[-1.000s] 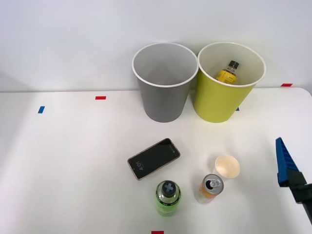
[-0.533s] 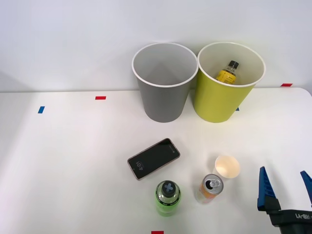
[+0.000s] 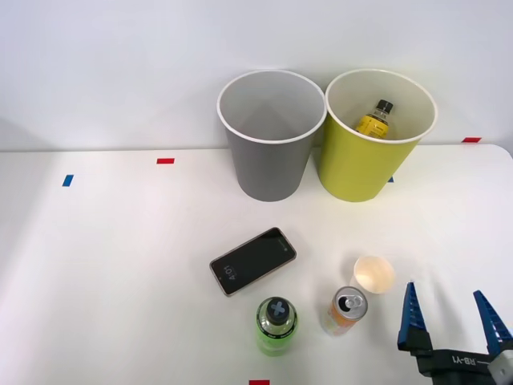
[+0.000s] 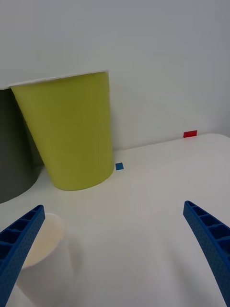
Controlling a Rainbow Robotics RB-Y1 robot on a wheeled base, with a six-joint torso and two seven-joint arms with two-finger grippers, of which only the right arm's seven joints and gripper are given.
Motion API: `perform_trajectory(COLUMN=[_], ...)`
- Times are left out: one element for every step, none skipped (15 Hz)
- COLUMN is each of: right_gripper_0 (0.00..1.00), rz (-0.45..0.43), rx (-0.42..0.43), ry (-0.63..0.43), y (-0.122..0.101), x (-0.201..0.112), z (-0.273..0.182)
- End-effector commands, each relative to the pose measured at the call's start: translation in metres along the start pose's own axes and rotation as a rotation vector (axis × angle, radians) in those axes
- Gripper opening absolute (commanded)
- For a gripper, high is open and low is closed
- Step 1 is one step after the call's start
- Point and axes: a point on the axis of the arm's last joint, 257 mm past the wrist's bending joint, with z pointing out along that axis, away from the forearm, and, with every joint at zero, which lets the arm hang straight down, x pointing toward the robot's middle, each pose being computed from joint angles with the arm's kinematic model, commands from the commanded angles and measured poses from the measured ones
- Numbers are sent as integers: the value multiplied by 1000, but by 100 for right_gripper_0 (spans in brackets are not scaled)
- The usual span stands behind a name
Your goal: Put cans in the gray bin, plastic bottles in the light green bin
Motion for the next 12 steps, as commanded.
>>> perform_trajectory(right_gripper_0=[100,100,100,100,100,100,100,100,100,100,100,100], rz=[-17,-22,-50,-116,-168,-186,-209,-234,-255,-268,-277,-281], rx=[-48,-72,-96,-111,-130,-136,-130,-121,-109,-97,-92,-85], ry=[-59,-68,-56,-49,-34,-10,12,37,57,87,118,140], y=[10,13,13,12,13,13,11,11,9,7,6,3], x=[23,31,33,31,31,31,31,30,29,32,36,38], z=[-4,-8,-14,-20,-30,-44,-58,-72,-84,-97,-110,-119])
